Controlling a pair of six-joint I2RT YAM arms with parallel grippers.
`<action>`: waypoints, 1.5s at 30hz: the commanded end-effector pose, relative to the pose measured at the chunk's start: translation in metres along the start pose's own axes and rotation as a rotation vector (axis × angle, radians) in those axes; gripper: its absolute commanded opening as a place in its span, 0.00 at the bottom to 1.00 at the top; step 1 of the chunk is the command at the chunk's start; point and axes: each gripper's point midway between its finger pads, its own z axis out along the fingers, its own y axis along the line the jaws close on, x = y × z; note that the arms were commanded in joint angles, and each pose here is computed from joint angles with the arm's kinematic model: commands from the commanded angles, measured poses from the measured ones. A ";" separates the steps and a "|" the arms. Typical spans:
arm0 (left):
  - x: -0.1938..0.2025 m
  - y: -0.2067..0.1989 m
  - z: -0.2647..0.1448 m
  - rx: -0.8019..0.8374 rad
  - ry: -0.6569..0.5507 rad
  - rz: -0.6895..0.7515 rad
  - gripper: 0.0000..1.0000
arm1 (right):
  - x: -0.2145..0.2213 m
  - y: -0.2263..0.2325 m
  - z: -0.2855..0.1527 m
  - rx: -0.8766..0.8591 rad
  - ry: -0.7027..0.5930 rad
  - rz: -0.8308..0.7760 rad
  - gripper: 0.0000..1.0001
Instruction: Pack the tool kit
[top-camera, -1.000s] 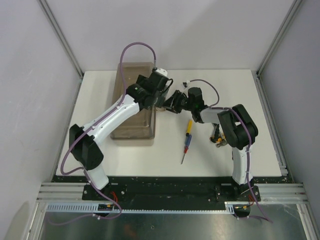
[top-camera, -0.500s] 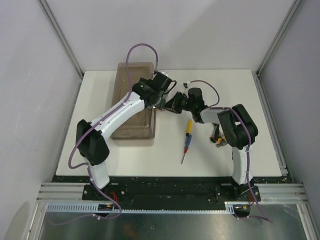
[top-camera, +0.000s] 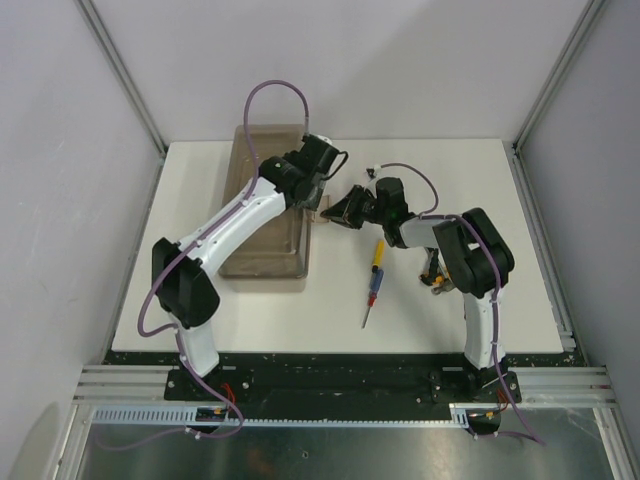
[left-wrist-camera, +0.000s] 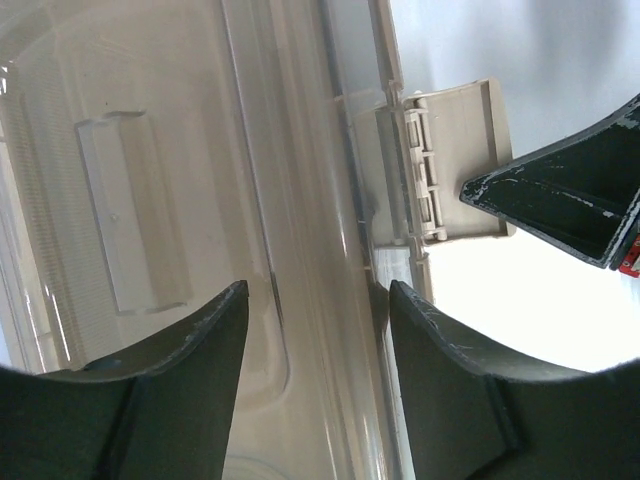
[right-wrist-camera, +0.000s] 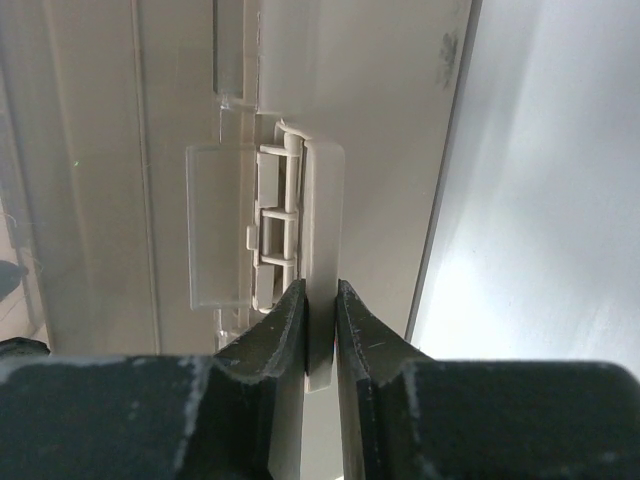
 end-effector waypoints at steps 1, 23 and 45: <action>-0.012 0.050 -0.014 -0.077 -0.018 -0.077 0.60 | 0.001 -0.012 0.000 0.001 0.000 -0.010 0.11; -0.019 0.127 -0.040 -0.163 -0.068 -0.246 0.51 | -0.002 -0.015 -0.001 0.002 -0.010 0.008 0.12; 0.019 0.192 -0.039 -0.211 -0.018 -0.483 0.57 | -0.009 -0.009 -0.004 -0.003 -0.029 -0.011 0.45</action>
